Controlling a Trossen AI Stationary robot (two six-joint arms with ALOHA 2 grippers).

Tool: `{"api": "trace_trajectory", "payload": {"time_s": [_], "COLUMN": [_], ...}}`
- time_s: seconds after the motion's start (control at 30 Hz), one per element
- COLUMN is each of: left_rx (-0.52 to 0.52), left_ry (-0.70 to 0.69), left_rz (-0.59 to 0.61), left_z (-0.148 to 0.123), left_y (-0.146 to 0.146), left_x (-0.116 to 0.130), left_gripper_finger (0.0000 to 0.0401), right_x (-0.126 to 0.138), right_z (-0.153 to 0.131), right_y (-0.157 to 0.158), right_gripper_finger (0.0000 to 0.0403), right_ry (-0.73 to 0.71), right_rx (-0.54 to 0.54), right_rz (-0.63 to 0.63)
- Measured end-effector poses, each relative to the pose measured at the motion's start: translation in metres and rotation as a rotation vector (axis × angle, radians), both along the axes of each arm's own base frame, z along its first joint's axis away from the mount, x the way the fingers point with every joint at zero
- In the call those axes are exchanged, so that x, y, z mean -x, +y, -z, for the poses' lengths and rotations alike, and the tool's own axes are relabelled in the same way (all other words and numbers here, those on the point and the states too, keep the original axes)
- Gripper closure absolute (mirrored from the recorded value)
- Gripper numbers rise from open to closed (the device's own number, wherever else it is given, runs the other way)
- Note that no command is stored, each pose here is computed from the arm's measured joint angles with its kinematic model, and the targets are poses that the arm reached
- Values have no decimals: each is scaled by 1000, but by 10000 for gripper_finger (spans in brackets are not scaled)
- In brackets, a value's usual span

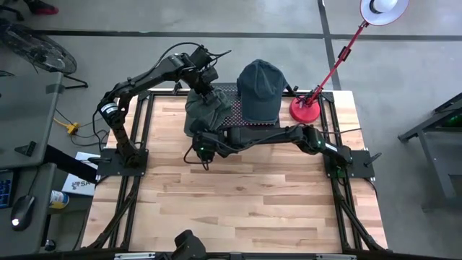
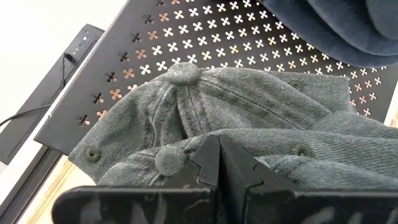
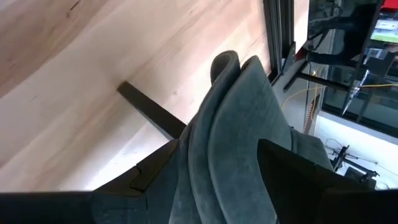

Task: Pick & Place hat
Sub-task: Stack the dark green cap on top of the other dark green caps on the shelf

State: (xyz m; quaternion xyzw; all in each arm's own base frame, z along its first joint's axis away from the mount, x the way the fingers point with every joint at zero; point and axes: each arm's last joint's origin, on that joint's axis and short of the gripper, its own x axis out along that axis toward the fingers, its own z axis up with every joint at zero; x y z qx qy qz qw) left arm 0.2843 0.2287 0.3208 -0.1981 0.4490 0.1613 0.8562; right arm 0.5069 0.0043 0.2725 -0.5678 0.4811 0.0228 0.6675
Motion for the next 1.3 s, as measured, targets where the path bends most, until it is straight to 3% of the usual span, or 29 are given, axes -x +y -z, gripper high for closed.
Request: {"api": "trace_trajectory", "payload": {"time_s": [0.33, 0.5, 1.17, 1.3], "left_rx": [-1, -1, -8, -7], "left_ry": [0, 0, 7, 7], "left_rz": [2, 2, 9, 9], "left_z": [0, 0, 0, 0], "left_y": [0, 0, -6, -6], "left_x": [0, 0, -5, -4], "left_gripper_finger": [401, 401, 401, 401], "right_x": [1, -5, -13, -12], "right_z": [3, 19, 24, 25], "right_y": [3, 2, -11, -10], "right_gripper_finger": [194, 202, 286, 324], "right_ry": [23, 51, 10, 21], "right_rx": [-44, -16, 61, 78], "right_rz": [-30, -17, 37, 40]}}
